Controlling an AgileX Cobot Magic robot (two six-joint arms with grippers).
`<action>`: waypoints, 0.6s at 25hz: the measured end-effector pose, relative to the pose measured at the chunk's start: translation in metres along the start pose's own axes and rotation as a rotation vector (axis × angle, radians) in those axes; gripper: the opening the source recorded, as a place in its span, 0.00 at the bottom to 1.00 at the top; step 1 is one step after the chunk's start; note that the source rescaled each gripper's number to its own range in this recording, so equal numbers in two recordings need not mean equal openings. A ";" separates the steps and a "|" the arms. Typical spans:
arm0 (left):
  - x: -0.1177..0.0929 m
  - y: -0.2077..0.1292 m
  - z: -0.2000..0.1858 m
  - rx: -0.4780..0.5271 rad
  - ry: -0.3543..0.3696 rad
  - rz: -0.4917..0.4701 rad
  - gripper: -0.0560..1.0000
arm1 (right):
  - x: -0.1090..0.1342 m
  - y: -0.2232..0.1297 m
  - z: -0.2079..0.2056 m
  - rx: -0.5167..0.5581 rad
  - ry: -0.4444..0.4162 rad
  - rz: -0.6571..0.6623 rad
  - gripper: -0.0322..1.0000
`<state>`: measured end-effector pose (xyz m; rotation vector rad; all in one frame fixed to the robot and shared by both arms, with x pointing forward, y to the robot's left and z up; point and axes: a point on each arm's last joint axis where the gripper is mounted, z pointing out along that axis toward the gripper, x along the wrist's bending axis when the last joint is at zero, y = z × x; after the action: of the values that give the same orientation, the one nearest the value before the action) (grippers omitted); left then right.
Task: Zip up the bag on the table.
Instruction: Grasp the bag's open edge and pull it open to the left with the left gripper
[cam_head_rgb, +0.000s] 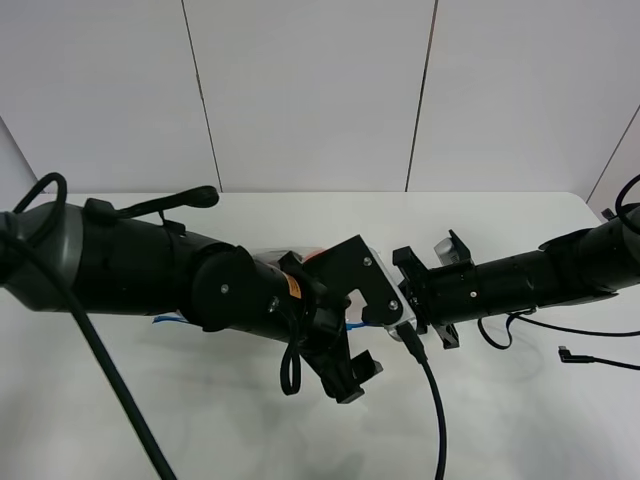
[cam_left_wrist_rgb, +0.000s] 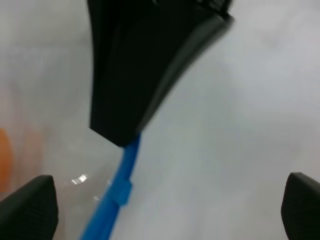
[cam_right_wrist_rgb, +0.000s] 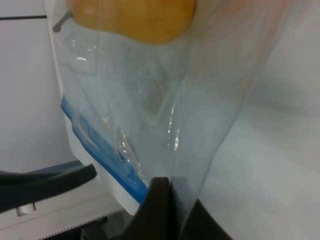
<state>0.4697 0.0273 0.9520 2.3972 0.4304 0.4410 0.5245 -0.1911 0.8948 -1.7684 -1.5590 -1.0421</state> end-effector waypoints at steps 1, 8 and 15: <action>0.000 -0.001 0.002 -0.001 0.004 0.019 1.00 | 0.000 0.000 0.000 0.000 0.000 0.000 0.03; 0.000 -0.010 0.024 0.015 0.025 0.064 1.00 | 0.000 0.000 0.000 0.000 0.000 0.000 0.03; 0.003 -0.010 0.029 -0.014 0.063 0.135 0.99 | 0.000 0.000 0.000 0.000 0.000 -0.002 0.03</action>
<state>0.4823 0.0200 0.9248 2.4124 0.2930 0.5796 0.5247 -0.1911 0.8950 -1.7672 -1.5611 -1.0424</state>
